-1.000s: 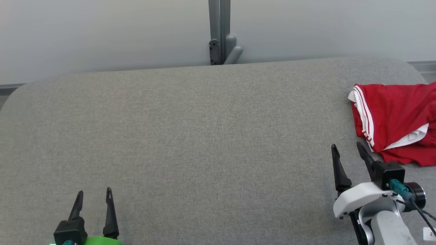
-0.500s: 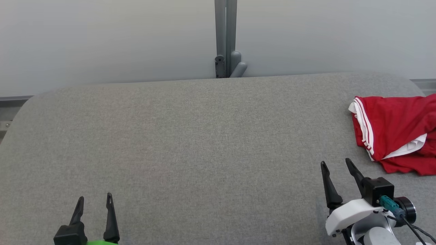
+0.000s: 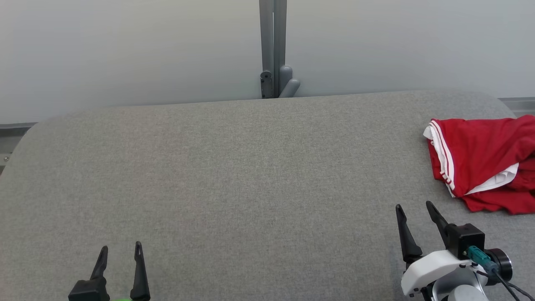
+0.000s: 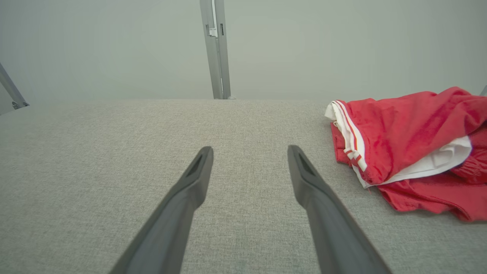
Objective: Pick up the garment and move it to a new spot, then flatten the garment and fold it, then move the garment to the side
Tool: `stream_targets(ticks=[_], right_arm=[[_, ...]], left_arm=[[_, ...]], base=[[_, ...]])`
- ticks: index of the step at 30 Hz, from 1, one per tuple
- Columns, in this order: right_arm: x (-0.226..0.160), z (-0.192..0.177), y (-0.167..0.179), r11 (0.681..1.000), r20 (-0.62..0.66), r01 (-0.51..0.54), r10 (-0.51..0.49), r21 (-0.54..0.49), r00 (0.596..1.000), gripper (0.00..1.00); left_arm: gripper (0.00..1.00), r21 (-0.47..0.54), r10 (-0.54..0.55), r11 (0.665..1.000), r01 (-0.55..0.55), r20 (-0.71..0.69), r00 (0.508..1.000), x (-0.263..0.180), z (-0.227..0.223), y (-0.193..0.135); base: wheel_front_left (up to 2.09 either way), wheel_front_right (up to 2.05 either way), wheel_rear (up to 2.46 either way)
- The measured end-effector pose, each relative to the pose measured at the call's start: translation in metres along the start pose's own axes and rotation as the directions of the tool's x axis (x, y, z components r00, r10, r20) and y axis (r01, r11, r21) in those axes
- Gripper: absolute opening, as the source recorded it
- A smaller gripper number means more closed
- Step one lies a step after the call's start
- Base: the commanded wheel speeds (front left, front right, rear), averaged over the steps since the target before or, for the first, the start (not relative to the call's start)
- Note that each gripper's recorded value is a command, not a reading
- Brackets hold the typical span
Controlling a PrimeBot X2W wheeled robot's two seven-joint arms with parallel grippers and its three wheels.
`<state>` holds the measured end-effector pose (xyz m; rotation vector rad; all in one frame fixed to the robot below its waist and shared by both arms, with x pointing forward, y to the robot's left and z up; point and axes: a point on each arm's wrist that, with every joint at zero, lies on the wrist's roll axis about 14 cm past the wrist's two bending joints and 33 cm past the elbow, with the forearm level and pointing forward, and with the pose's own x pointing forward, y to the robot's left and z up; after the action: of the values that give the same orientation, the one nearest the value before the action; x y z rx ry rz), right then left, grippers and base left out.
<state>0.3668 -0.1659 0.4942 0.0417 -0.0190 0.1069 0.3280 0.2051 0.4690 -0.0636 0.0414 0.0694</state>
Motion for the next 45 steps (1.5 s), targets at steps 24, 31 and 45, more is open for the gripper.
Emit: stream_targets(ticks=[24, 31, 45], right_arm=[[-0.009, -0.001, -0.005, 1.0, -0.001, 0.016, -0.016, -0.002, 1.0, 1.0], [-0.009, -0.002, -0.003, 1.0, -0.002, 0.01, -0.01, -0.003, 1.0, 1.0], [-0.002, -0.001, 0.014, 0.999, -0.002, -0.042, 0.042, -0.003, 0.999, 1.0]], left_arm=[[1.0, -0.043, -0.07, 0.997, 0.068, -0.034, 0.997, 0.005, -0.01, -0.02], [1.0, -0.043, -0.077, 0.996, 0.075, -0.039, 0.996, 0.005, -0.012, -0.022], [1.0, -0.056, -0.046, 0.997, 0.044, -0.035, 0.998, -0.002, -0.011, -0.011]], base=[[0.0, 0.0, 0.0], [0.0, 0.0, 0.0], [0.0, 0.0, 0.0]])
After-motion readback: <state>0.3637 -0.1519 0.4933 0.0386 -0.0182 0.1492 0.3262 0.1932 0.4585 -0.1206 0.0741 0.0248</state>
